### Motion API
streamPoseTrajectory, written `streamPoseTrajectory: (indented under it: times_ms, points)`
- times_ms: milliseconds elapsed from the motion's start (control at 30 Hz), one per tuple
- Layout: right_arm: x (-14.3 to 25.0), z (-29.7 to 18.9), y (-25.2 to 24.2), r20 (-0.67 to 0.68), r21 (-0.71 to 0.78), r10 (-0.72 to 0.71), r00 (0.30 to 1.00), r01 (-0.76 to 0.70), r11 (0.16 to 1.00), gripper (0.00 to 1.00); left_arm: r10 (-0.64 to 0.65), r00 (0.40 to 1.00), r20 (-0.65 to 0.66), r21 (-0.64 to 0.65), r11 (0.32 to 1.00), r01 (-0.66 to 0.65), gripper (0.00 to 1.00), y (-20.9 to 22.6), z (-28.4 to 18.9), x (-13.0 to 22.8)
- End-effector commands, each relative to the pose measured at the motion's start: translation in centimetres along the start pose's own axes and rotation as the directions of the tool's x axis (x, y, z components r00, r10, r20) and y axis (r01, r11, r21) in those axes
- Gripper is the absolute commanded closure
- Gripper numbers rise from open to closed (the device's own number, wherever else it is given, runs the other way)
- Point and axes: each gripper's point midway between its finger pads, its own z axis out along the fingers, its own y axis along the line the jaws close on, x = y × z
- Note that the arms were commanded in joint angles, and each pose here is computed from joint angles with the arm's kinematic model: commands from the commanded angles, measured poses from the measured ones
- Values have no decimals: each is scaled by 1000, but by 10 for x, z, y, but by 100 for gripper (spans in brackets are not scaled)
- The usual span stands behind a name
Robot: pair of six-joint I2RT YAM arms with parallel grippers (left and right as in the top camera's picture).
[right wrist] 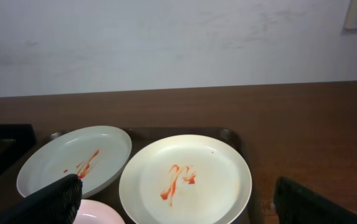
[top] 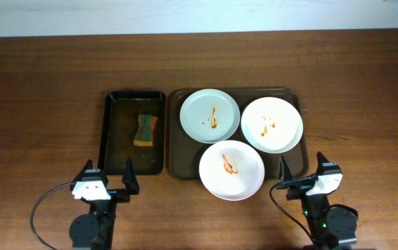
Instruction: Clean dirty plates on tray and stack at the side
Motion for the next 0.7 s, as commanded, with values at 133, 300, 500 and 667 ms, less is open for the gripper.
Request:
streamPoseTrajectory:
  times_ms: [133, 300, 500, 667]
  points:
    - [2, 0, 3, -2, -16, 8, 1000, -8, 1000, 2, 12, 1000, -1, 17, 1000, -12, 0, -2, 0, 1]
    - [4, -5, 5, -119, -6, 75, 990, -76, 997, 2, 13, 995, -100, 4, 1000, -13, 0, -4, -6, -10]
    - [-23, -1, 14, -369, 13, 103, 923, -106, 994, 2, 10, 931, -364, -28, 999, -22, 0, -8, 4, -34]
    - [-24, 7, 20, -734, 82, 134, 666, -110, 991, 2, 56, 726, -685, 83, 997, 1, 0, -35, 33, -39]
